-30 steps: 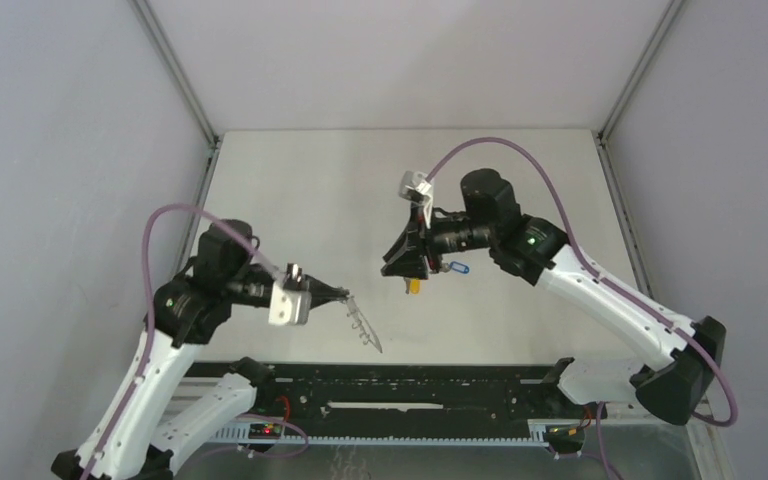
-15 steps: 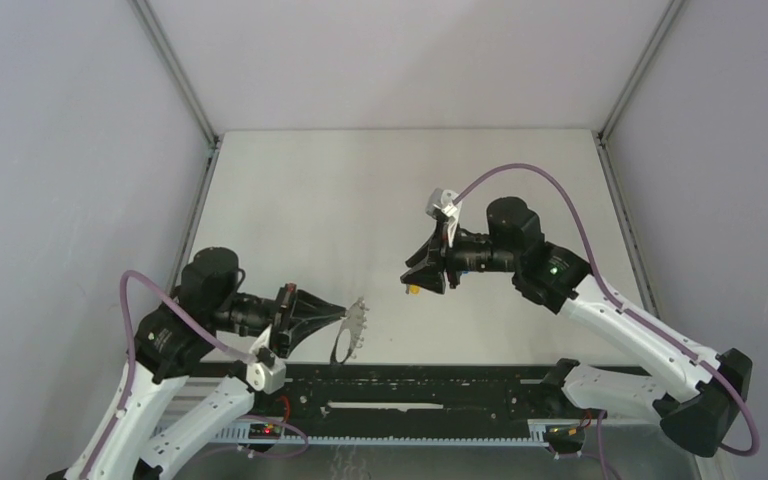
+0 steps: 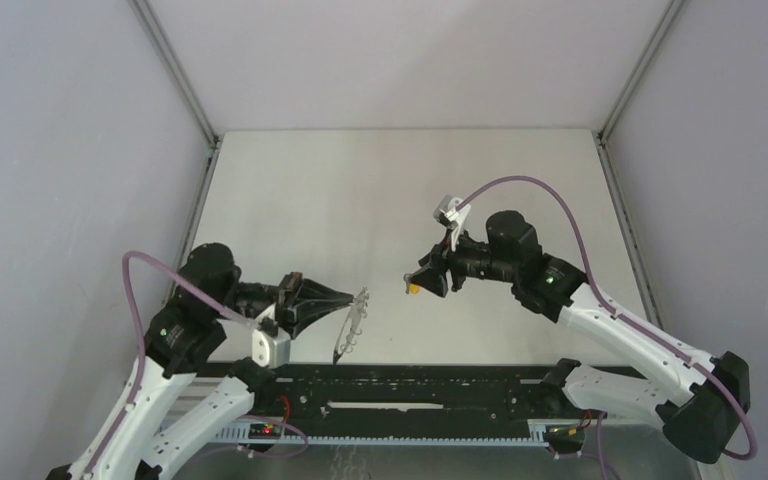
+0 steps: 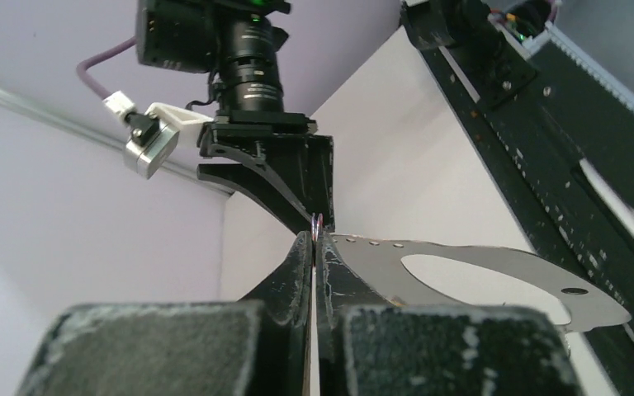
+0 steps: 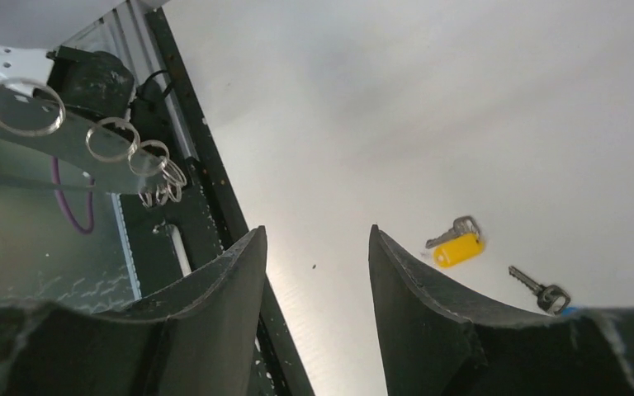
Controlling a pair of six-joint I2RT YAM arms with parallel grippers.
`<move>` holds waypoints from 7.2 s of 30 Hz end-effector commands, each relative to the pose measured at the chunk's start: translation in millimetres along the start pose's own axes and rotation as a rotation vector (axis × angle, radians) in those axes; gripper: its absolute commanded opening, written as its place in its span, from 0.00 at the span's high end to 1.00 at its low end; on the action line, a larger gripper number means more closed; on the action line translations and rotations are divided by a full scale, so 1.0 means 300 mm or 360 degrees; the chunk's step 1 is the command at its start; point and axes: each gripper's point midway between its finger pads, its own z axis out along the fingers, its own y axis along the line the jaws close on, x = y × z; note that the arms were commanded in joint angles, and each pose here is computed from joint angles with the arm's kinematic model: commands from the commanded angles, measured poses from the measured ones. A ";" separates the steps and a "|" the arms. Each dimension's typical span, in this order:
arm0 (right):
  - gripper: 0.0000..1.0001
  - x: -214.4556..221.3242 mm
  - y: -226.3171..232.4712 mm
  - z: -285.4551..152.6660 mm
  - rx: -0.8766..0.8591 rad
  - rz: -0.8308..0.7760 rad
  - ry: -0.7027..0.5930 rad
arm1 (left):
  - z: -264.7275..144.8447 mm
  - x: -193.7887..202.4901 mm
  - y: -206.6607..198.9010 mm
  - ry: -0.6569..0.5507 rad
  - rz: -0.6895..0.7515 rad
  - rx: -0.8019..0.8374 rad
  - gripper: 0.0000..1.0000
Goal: Put the keys on the keyring
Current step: Adjust the keyring.
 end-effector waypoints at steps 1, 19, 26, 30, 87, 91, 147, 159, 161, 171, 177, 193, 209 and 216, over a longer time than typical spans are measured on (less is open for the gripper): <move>0.42 -0.130 0.051 -0.038 -0.0058 -0.0123 -0.0253 | 0.014 -0.055 0.102 -0.0118 -0.0243 -0.0171 1.00; 0.40 -0.398 0.468 -0.184 -0.0741 -0.0733 -0.0494 | 0.044 -0.050 0.155 -0.0225 -0.0849 -0.0234 1.00; 0.45 -0.403 0.490 -0.161 -0.0816 -0.0723 -0.0377 | 0.050 -0.032 0.123 -0.0183 -0.0848 -0.0149 1.00; 0.50 -0.381 0.491 -0.134 -0.0845 -0.0694 -0.0235 | 0.050 -0.024 0.123 -0.0160 -0.0849 -0.0142 1.00; 1.00 -0.319 0.422 0.000 -0.0577 -0.0612 -0.0024 | 0.027 0.033 0.148 -0.0020 -0.0888 -0.0312 0.64; 1.00 -0.319 0.428 -0.006 -0.0603 -0.0603 -0.0024 | 0.025 0.043 0.134 -0.0005 -0.0906 -0.0313 0.65; 1.00 -0.309 0.454 0.006 -0.0703 -0.0582 -0.0005 | 0.033 0.026 0.033 -0.0032 -0.0962 -0.0049 0.72; 1.00 -0.293 0.466 0.016 -0.0747 -0.0574 0.0026 | 0.044 0.041 0.067 -0.0044 -0.1017 -0.0107 0.74; 1.00 -0.295 0.466 0.017 -0.0747 -0.0574 0.0022 | 0.045 0.031 0.064 -0.0061 -0.1019 -0.0089 0.74; 1.00 -0.302 0.466 0.014 -0.0739 -0.0573 0.0011 | 0.036 0.040 0.023 -0.0034 -0.0961 -0.0062 1.00; 1.00 -0.305 0.473 0.012 -0.0754 -0.0565 0.0009 | 0.034 0.056 0.011 -0.0001 -0.0942 -0.0063 1.00; 0.46 -0.326 0.360 -0.091 -0.0560 -0.0377 -0.0127 | 0.024 -0.008 0.014 -0.0109 -0.0605 -0.0013 1.00; 0.47 0.300 -0.453 0.080 0.0746 0.0604 0.0275 | 0.023 0.056 -0.001 -0.0070 -0.0665 -0.0047 1.00; 0.48 0.321 -0.441 0.228 0.0564 0.0465 0.0236 | 0.018 0.066 -0.004 -0.0061 -0.0673 -0.0058 1.00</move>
